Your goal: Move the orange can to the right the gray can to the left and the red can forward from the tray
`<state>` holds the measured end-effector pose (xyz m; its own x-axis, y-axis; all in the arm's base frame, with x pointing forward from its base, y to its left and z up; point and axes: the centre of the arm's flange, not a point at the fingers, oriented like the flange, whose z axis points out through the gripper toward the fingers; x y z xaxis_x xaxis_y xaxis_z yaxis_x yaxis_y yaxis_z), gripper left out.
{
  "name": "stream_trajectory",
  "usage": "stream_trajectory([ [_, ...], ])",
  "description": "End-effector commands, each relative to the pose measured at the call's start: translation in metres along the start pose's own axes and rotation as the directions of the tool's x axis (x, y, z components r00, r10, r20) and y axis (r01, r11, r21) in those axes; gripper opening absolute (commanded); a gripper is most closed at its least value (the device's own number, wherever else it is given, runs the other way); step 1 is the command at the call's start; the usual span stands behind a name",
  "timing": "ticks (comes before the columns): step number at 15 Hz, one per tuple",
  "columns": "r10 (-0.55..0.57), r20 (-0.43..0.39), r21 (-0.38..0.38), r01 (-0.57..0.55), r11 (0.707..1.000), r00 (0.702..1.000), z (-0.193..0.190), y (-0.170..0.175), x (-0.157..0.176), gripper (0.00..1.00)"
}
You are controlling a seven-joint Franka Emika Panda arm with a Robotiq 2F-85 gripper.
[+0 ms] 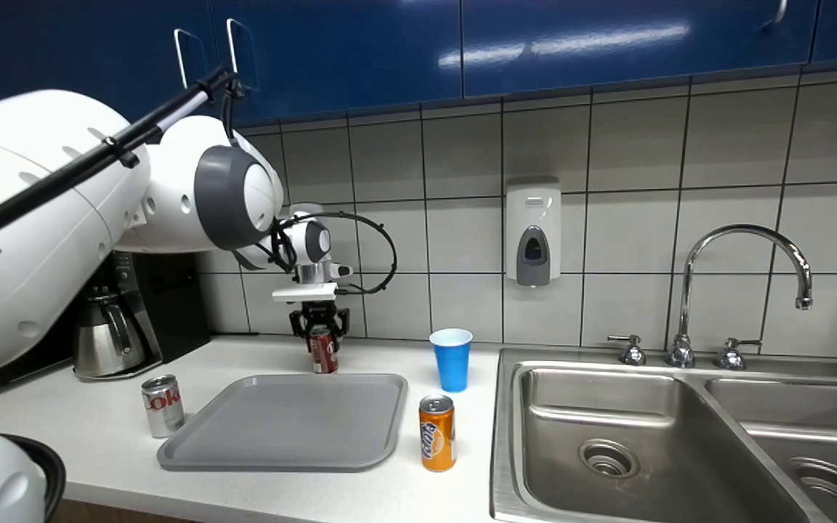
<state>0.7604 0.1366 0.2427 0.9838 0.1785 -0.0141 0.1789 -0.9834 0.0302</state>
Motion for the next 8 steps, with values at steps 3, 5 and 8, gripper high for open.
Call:
stream_trajectory([
  [3, 0.009, 0.014, 0.006, -0.01, 1.0, 1.0, -0.0036, 0.0026, 0.0183, 0.39],
  [5, 0.013, 0.027, 0.014, -0.014, 1.0, 1.0, -0.004, 0.0022, 0.0168, 0.89],
  [8, 0.007, 0.03, 0.019, -0.008, 1.0, 1.0, -0.0128, 0.0017, 0.0132, 0.99],
])
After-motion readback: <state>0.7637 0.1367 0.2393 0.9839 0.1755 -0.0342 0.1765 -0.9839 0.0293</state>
